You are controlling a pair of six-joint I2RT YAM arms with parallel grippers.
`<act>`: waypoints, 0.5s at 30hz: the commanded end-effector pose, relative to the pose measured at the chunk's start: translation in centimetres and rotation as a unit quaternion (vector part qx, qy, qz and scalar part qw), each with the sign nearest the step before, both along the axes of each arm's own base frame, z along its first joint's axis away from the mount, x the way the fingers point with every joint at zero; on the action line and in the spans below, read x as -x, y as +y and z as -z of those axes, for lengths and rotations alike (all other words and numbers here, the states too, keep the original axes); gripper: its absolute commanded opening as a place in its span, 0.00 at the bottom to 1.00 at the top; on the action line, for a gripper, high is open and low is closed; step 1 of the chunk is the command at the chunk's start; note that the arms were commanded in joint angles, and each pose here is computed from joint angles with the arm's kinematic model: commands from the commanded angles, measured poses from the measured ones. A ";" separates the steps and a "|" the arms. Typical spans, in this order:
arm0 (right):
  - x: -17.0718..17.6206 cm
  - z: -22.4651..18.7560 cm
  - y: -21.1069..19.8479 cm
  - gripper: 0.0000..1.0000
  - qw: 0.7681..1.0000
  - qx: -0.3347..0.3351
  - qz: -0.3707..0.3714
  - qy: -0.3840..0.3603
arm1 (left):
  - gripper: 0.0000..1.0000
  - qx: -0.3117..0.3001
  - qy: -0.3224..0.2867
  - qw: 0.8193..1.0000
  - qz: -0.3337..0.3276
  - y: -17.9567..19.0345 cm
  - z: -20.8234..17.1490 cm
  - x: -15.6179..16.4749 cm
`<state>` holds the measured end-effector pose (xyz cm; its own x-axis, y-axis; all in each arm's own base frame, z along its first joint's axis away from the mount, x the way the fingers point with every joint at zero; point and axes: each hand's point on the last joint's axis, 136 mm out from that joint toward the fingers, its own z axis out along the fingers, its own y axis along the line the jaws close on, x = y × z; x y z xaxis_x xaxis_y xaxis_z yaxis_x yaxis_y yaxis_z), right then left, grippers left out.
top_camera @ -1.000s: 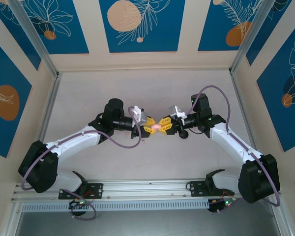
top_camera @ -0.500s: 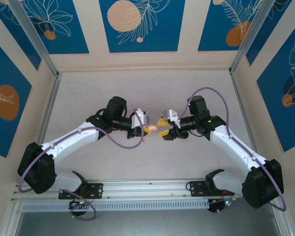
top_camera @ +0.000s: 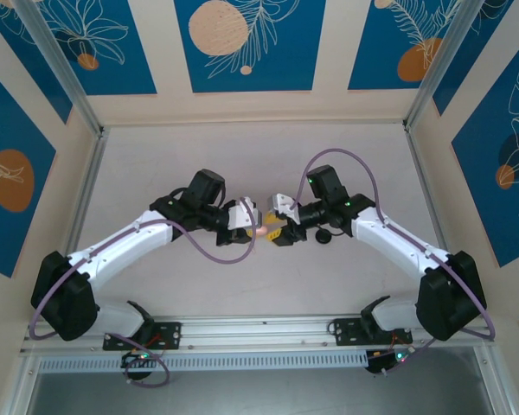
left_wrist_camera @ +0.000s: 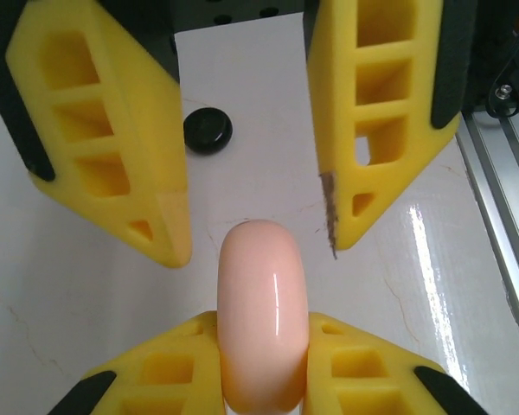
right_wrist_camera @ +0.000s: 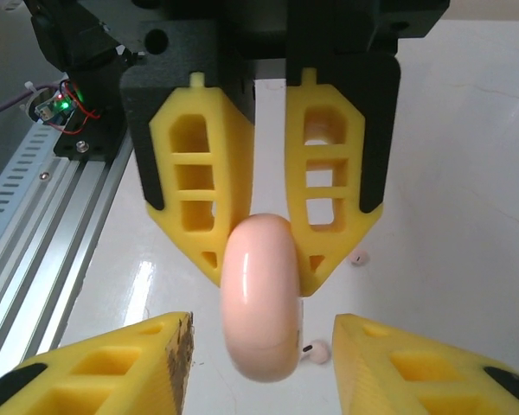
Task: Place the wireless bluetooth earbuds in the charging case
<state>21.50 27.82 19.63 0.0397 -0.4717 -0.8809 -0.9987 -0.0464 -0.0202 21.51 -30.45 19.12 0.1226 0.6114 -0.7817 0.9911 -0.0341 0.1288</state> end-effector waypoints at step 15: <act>0.3 -1.0 0.7 0.32 0.999 -0.022 -0.029 -0.004 | 0.21 0.042 -0.011 0.999 0.013 -1.0 -2.8 0.5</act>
<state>21.44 28.14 19.78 0.0489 -0.4552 -0.8890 -0.9975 -0.0678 -0.0201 21.56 -30.66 19.42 0.1162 0.5998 -0.7917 0.9919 -0.0283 0.1241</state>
